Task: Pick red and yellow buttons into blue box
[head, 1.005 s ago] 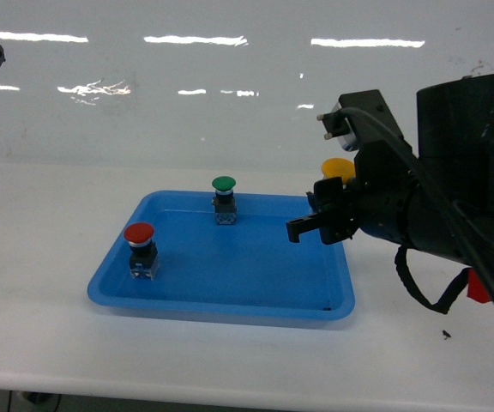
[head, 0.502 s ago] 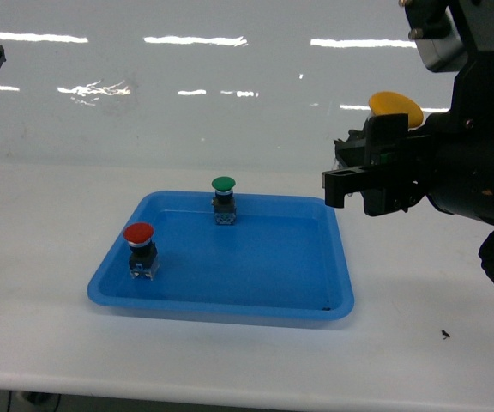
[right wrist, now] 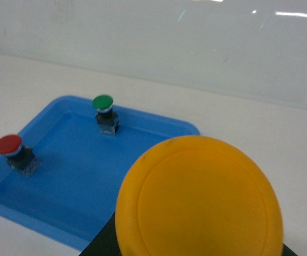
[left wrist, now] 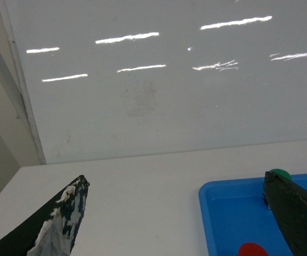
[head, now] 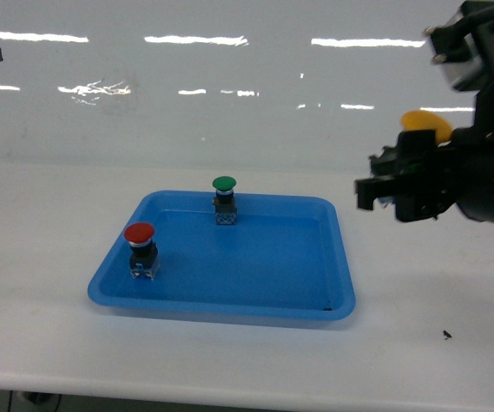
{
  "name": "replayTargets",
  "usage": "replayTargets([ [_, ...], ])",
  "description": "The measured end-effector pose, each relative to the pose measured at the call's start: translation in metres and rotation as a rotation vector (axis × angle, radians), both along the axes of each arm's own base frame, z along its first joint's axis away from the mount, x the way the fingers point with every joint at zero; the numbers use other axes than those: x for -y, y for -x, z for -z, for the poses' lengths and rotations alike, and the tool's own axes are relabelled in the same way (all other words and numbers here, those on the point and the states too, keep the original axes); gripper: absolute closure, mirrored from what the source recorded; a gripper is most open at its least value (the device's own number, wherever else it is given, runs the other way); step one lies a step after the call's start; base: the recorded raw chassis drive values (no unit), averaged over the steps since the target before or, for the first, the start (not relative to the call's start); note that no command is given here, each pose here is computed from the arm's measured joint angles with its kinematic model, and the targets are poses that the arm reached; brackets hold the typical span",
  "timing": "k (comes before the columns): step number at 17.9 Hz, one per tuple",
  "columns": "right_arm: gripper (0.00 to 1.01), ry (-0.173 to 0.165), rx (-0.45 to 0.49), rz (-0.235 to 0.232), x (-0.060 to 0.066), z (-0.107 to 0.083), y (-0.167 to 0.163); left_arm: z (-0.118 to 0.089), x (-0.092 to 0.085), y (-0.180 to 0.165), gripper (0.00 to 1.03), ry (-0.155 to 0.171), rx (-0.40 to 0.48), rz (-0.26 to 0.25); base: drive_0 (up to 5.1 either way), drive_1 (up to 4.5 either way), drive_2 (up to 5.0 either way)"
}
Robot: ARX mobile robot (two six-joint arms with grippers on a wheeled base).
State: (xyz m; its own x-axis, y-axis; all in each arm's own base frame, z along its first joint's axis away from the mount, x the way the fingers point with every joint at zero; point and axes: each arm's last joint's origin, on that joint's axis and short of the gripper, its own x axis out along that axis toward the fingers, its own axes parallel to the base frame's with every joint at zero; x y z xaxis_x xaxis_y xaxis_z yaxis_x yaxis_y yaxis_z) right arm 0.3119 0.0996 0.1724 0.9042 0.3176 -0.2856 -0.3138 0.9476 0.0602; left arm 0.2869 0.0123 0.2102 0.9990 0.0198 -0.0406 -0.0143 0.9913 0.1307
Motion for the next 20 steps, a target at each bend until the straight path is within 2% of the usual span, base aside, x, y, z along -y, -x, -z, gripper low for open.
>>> replayTargets([
  [3, 0.75, -0.045, 0.068, 0.069, 0.021, -0.026, 0.03, 0.0, 0.0, 0.0, 0.05, 0.0, 0.0, 0.0, 0.0, 0.0, 0.0],
  [5, 0.75, -0.045, 0.044, 0.07, 0.031, -0.023, 0.049, 0.0, 0.0, 0.0, 0.05, 0.0, 0.0, 0.0, 0.0, 0.0, 0.0],
  [9, 0.75, -0.049, 0.035, 0.077, 0.033, -0.02, 0.053, 0.0, 0.0, 0.0, 0.05, -0.001, -0.004, 0.0, 0.0, 0.0, 0.0],
  [10, 0.75, -0.051, 0.035, 0.078, 0.033, -0.02, 0.053, 0.002, 0.004, -0.004, 0.05, -0.004, -0.039, 0.011, 0.0, 0.0, 0.0],
  [12, 0.75, -0.051, 0.035, 0.076, 0.033, -0.02, 0.053, 0.001, 0.022, -0.033, 0.05, -0.018, -0.134, 0.044, 0.0, 0.0, 0.0],
  [13, 0.75, -0.051, 0.034, 0.077, 0.033, -0.02, 0.053, 0.003, 0.034, -0.046, 0.05, -0.034, -0.189, 0.074, 0.0, 0.0, 0.0],
  [15, 0.75, -0.051, 0.035, 0.077, 0.033, -0.02, 0.053, 0.008, 0.055, -0.064, 0.05, -0.06, -0.283, 0.093, 0.0, 0.0, 0.0],
  [18, 0.75, -0.051, 0.034, 0.077, 0.033, -0.02, 0.053, 0.018, 0.074, -0.084, 0.05, -0.117, -0.374, 0.076, 0.0, 0.0, 0.0],
  [20, 0.75, -0.051, 0.035, 0.077, 0.033, -0.02, 0.053, 0.026, 0.079, -0.094, 0.05, -0.136, -0.454, 0.053, 0.0, 0.0, 0.0],
])
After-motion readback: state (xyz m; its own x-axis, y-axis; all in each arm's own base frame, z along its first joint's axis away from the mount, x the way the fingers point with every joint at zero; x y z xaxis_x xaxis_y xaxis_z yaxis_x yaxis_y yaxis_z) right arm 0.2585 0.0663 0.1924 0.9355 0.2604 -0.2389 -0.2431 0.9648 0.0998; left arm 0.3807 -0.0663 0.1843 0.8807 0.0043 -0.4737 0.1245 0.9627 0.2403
